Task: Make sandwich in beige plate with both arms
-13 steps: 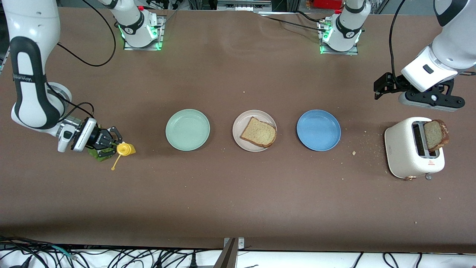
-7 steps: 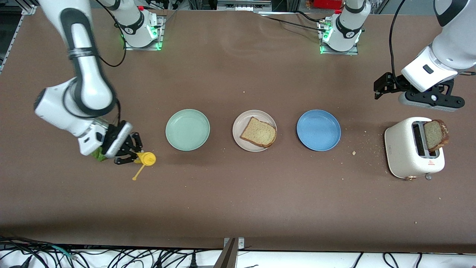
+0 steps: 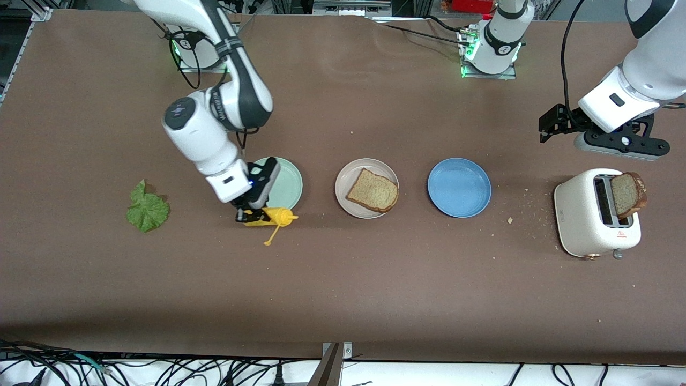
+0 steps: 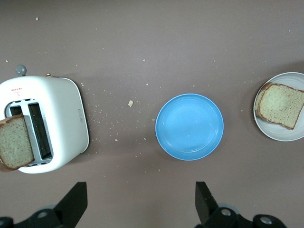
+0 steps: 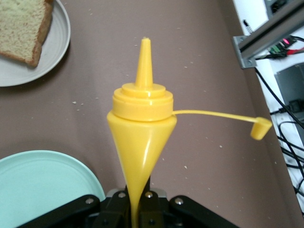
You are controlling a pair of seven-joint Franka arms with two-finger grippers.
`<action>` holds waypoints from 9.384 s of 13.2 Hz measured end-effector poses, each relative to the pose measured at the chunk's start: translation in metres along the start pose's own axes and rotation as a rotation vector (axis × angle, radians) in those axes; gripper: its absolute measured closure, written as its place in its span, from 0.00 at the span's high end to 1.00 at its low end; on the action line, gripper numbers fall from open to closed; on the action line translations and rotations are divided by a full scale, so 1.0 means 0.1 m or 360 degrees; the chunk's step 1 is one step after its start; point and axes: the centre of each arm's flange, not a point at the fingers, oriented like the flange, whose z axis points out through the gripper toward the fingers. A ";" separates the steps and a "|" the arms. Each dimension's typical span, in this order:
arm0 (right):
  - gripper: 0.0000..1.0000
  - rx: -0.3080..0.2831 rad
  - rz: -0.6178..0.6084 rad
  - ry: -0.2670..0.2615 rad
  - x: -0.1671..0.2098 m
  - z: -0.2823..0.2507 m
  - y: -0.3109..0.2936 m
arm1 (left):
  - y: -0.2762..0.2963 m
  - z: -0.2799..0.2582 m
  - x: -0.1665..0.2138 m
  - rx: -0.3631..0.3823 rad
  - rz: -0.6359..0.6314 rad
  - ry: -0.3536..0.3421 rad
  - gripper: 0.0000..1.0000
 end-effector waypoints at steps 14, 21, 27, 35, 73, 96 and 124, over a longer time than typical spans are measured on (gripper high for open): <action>0.04 -0.0416 -0.0261 -0.1176 1.82 0.41 -1.57 | -0.01 0.00 0.00 0.0000 -0.0002 -0.0004 1.00; 0.04 -0.0577 -0.0295 -0.1247 1.94 0.79 -2.11 | -0.03 0.02 -0.01 -0.0001 -0.0008 -0.0022 1.00; 0.04 -0.0592 -0.0174 -0.1207 1.97 0.60 -1.67 | -0.03 0.03 -0.02 -0.0002 -0.0009 -0.0037 1.00; 0.04 0.0135 0.0186 -0.0725 0.48 -1.11 0.76 | -0.03 0.03 -0.02 -0.0003 -0.0010 -0.0040 1.00; 0.63 0.0908 0.0226 0.1585 -4.64 0.85 -0.75 | -0.01 0.04 -0.02 -0.0018 -0.0006 -0.0042 1.00; 0.98 0.1084 0.0846 0.0407 -4.36 -1.41 1.76 | -0.01 0.04 -0.02 -0.0018 -0.0008 -0.0042 1.00; 0.98 0.0239 0.2004 -0.0818 -4.13 0.46 0.73 | -0.01 0.04 -0.02 -0.0018 -0.0011 -0.0047 1.00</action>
